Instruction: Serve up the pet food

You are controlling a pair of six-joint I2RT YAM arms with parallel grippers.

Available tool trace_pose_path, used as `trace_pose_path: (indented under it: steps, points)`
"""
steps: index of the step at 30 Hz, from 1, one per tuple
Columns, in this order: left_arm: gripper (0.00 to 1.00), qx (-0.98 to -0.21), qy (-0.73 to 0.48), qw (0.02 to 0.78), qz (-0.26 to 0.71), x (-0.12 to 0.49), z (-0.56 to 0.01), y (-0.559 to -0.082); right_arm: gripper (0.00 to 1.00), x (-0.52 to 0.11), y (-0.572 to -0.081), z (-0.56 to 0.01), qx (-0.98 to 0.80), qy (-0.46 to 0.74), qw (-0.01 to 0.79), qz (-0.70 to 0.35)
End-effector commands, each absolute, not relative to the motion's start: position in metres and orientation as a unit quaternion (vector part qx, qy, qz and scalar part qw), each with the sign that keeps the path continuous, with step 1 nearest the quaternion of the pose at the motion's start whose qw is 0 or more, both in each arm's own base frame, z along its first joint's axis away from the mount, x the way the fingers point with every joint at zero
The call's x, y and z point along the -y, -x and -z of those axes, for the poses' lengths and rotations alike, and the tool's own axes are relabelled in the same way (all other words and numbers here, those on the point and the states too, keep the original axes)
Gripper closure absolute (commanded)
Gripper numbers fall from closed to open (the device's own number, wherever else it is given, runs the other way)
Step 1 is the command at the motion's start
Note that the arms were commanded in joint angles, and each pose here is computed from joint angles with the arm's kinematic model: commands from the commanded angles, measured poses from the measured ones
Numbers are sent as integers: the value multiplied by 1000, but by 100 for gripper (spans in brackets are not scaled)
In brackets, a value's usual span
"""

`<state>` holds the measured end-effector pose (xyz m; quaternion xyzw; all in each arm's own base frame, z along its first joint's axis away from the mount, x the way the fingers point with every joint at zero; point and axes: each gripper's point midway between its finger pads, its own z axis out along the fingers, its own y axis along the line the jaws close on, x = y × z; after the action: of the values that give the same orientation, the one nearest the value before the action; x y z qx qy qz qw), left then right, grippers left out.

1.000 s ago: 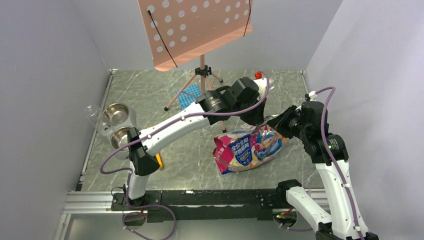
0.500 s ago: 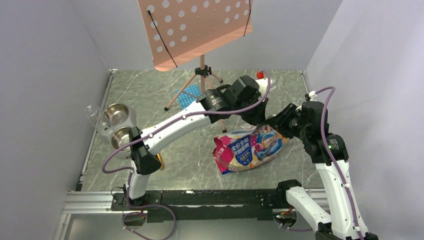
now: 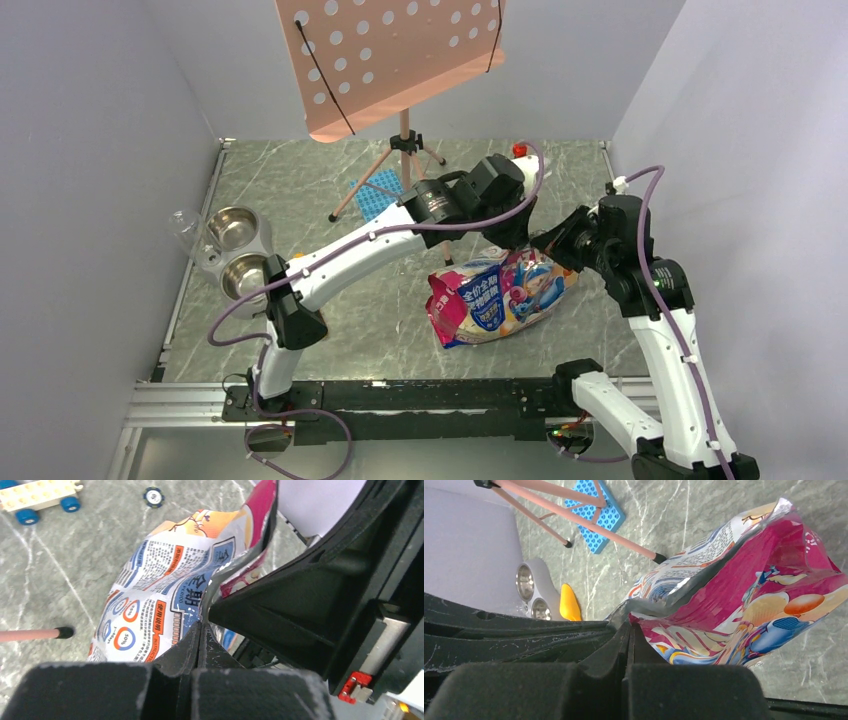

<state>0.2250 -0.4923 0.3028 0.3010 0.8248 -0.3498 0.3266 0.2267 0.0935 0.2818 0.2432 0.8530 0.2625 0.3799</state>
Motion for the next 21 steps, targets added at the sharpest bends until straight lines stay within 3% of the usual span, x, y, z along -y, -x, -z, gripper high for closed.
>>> trace_pose_path:
  steps: [1,12,16,17,18,21]
  points:
    - [100,-840,-260,393,268,472,-312,-253,100,-64,-202,-250,-880,-286,339,-168]
    - [100,-800,-243,501,223,458,-362,-262,100,-40,-171,-234,-904,-289,303,-88]
    - [100,-787,-270,475,285,473,-365,-245,100,-71,-188,-279,-878,-224,374,-200]
    - [100,-786,-274,460,310,477,-365,-238,95,-76,-191,-292,-869,-215,388,-218]
    - [100,-784,-276,444,335,479,-366,-232,79,-76,-192,-301,-865,-215,395,-222]
    - [100,-788,-264,387,400,484,-360,-222,47,-67,-197,-311,-869,-228,394,-193]
